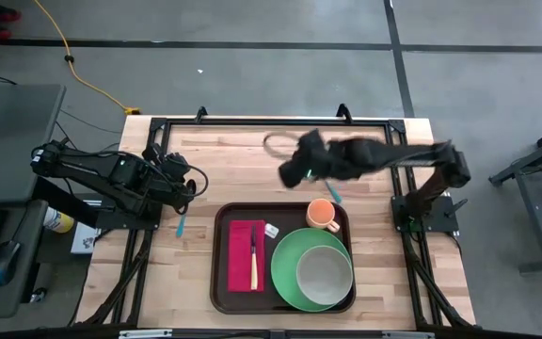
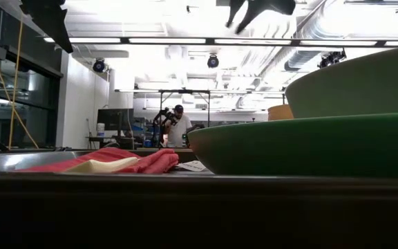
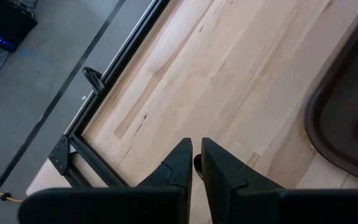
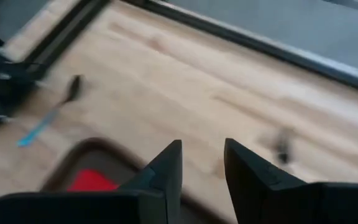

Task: Set up tray
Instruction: Put the blue fork on the red table napkin to the left of the yellow table knife

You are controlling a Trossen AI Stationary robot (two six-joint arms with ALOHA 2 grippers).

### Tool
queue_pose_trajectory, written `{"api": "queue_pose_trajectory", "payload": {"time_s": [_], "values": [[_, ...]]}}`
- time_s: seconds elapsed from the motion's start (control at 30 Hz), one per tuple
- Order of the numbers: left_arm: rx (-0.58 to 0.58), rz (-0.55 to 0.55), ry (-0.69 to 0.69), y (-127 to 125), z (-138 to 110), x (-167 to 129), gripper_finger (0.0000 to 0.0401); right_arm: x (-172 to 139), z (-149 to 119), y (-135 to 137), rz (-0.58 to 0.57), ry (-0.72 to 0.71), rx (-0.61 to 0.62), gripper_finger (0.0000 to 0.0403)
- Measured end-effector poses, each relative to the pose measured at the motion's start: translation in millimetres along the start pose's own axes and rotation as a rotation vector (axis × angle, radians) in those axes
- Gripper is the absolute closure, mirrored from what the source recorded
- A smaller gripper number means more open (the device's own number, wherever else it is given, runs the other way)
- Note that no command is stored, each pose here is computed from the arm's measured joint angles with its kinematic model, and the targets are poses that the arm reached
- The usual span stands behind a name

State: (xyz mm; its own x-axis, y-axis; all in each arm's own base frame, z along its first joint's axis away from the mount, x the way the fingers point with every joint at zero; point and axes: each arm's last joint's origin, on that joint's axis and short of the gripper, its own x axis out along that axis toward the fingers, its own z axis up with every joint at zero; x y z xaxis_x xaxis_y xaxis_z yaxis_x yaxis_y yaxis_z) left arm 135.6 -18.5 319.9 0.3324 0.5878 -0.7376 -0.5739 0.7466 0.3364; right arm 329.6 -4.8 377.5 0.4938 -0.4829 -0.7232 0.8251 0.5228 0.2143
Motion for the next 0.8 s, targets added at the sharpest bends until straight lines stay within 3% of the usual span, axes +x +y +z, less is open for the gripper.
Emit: {"api": "queue_pose_trajectory", "payload": {"time_s": [0.17,0.37,0.57,0.8], "values": [[0.000,-0.001,0.001,0,0,0,0.0334,6,34,-42,-0.059,0.063,-0.051,0.0289],[0.020,-0.006,-0.001,0,0,0,0.0334,33,60,-82,-0.145,0.174,-0.123,0.0222],[0.022,-0.006,-0.001,0,0,0,0.0334,67,70,-117,-0.302,0.336,-0.123,0.0173],[0.019,-0.005,-0.003,0,0,0,0.0334,117,68,-131,-0.370,0.499,-0.183,0.0172]]}}
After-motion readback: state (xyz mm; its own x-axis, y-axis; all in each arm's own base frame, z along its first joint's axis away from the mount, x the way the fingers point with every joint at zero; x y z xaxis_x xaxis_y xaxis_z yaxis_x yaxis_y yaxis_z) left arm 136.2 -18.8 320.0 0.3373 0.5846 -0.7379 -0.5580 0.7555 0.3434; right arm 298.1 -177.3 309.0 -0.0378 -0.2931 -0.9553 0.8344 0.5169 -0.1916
